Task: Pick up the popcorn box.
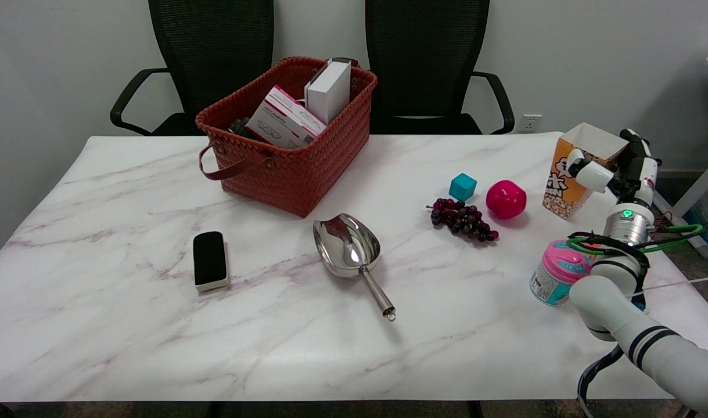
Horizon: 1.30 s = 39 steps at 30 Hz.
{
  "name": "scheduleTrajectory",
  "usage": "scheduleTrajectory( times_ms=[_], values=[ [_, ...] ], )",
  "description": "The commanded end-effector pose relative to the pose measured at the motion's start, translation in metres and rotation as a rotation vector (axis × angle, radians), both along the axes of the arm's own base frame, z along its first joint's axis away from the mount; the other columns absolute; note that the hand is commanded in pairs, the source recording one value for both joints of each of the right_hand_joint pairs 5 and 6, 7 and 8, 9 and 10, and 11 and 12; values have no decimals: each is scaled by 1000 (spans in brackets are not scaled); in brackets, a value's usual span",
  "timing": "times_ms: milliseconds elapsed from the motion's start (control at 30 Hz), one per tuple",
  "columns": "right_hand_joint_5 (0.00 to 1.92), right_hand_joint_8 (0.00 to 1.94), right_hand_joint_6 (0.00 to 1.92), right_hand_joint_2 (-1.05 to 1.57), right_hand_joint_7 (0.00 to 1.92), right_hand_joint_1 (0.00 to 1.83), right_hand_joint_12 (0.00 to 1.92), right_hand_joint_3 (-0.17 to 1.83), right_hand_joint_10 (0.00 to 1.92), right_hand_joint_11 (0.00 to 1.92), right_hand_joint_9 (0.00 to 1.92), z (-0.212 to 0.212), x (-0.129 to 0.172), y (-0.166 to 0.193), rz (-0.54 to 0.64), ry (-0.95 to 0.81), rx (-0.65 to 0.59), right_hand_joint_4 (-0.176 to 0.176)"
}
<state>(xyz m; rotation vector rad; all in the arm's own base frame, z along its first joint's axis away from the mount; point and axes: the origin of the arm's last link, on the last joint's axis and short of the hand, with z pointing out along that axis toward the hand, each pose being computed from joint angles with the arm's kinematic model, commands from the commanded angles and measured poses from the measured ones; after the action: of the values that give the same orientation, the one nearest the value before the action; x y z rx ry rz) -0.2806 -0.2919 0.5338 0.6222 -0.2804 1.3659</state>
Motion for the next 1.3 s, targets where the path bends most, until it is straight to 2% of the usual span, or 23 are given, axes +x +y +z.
scheduleTrajectory(
  times_ms=[33,200,567,1300],
  values=[
    [302,454,302,211,454,1104,439,1194,527,439,527,-1,-6,6,9,-17,9,0],
    [207,463,207,54,463,1090,436,1215,531,436,531,-1,-8,6,2,-20,9,0],
    [126,421,126,-203,421,1050,307,958,436,307,436,5,-13,6,-23,-56,22,0],
    [90,390,90,-202,390,1065,290,843,395,290,395,18,-24,-4,-66,-103,54,0]
  ],
)
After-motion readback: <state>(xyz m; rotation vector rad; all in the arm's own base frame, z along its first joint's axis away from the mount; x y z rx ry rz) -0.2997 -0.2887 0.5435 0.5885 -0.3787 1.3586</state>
